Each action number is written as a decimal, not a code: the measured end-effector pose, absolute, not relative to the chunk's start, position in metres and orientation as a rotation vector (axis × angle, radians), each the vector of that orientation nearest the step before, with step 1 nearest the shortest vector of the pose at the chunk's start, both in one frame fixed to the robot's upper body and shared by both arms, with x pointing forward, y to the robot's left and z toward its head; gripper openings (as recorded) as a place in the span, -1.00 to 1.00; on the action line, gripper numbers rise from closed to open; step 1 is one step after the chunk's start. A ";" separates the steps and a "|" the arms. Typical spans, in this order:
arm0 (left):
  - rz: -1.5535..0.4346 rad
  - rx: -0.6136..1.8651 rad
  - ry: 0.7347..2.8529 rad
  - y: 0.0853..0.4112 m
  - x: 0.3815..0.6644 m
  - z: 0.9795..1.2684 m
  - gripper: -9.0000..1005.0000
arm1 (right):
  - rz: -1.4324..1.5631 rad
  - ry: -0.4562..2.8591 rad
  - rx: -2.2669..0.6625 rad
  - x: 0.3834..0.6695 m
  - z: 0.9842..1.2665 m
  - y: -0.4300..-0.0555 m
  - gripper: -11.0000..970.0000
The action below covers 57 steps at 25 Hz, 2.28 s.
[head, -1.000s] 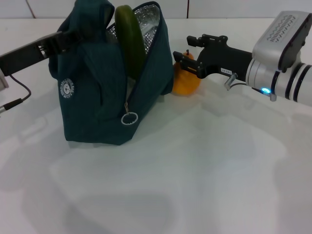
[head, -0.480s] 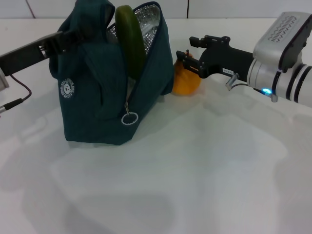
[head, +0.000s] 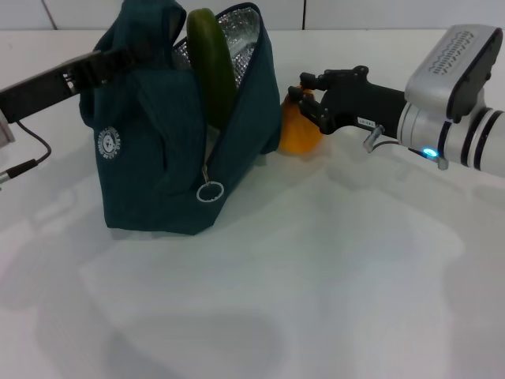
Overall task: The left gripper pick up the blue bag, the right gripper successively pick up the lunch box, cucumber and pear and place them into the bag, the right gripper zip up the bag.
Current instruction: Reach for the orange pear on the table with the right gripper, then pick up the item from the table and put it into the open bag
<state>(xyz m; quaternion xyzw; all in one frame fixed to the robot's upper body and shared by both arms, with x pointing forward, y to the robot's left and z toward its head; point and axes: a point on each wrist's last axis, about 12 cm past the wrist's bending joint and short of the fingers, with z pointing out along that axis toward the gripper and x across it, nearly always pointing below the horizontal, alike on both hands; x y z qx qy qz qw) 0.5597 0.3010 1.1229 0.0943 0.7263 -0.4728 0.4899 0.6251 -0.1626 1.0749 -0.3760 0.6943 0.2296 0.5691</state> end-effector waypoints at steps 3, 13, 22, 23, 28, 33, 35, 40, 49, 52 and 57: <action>-1.154 0.230 1.761 0.300 0.560 1.123 -0.91 | 0.536 1.626 -0.870 0.627 1.076 -0.163 -0.39; -1.161 0.225 1.761 0.300 0.558 1.122 -0.91 | 0.522 1.629 -0.854 0.628 1.076 -0.165 -0.86; -1.165 0.221 1.761 0.301 0.556 1.121 -0.91 | 0.534 1.613 -0.799 0.623 1.074 -0.174 -0.90; -1.166 0.218 1.761 0.302 0.555 1.120 -0.91 | 0.544 1.595 -0.784 0.621 1.075 -0.177 -0.90; -1.182 0.191 1.745 0.308 0.546 1.117 -0.91 | 0.604 1.480 -0.786 0.615 1.085 -0.183 -0.90; -1.185 0.190 1.744 0.308 0.545 1.115 -0.91 | 0.691 1.306 -0.704 0.598 1.100 -0.208 -0.90; -1.197 0.191 1.746 0.306 0.544 1.114 -0.91 | 0.733 1.262 -0.683 0.594 1.106 -0.213 -0.90; -1.203 0.191 1.747 0.307 0.542 1.113 -0.91 | 0.790 1.202 -0.705 0.603 1.125 -0.205 -0.91; -1.225 0.199 1.746 0.303 0.542 1.112 -0.91 | 0.825 1.129 -0.804 0.631 1.160 -0.161 -0.91; -1.236 0.197 1.747 0.301 0.542 1.111 -0.91 | 0.826 1.159 -0.816 0.641 1.167 -0.144 -0.91; -1.264 0.193 1.740 0.296 0.545 1.110 -0.91 | 0.824 1.218 -0.843 0.650 1.170 -0.122 -0.91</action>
